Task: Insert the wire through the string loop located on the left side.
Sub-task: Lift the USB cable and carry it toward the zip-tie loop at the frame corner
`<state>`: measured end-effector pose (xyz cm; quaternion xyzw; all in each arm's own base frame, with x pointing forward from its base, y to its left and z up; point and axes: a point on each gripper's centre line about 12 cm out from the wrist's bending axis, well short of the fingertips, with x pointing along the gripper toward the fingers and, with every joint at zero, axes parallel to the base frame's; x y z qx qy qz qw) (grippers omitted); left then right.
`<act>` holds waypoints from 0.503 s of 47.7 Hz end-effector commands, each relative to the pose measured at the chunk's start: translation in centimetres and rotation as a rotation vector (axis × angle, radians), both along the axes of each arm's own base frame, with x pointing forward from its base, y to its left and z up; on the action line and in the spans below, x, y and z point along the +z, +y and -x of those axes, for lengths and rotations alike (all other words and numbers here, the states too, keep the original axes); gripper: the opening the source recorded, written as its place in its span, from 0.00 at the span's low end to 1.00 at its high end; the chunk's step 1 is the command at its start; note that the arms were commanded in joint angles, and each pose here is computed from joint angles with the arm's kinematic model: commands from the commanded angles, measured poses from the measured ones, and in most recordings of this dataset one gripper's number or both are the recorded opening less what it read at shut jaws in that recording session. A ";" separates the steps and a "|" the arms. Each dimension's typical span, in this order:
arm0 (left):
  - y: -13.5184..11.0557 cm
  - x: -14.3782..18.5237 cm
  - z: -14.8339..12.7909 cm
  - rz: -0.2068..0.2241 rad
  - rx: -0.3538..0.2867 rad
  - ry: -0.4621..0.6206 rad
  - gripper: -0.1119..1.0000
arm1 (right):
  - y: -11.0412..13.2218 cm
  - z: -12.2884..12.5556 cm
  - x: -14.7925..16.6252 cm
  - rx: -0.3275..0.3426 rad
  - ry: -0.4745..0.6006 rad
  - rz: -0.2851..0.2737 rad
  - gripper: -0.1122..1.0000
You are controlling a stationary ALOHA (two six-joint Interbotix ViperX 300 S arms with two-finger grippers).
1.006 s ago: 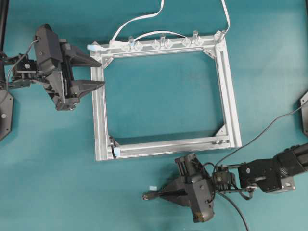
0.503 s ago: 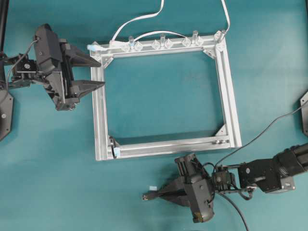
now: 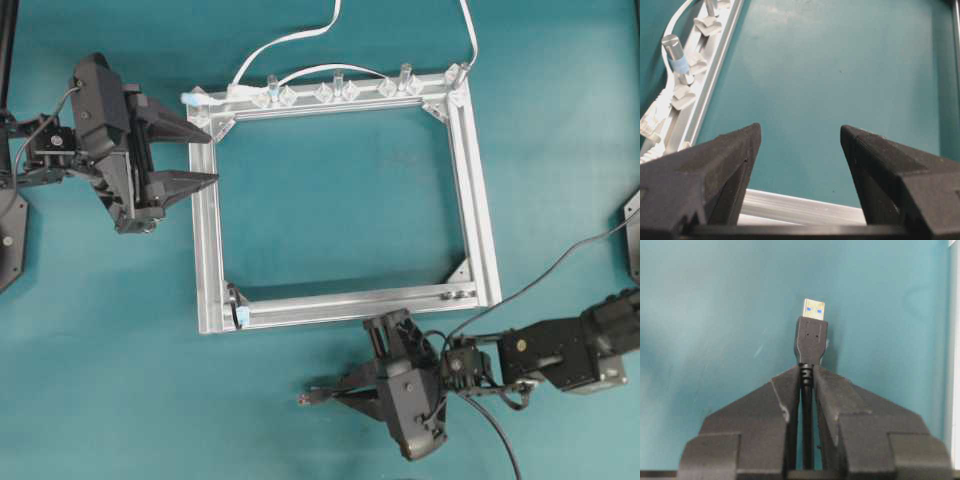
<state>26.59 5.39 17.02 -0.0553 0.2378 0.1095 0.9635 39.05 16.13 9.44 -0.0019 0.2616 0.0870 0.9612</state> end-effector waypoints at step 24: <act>-0.7 0.8 -0.5 -0.005 -0.030 -0.030 0.75 | 0.1 -0.3 4.3 0.022 -0.083 -0.015 0.20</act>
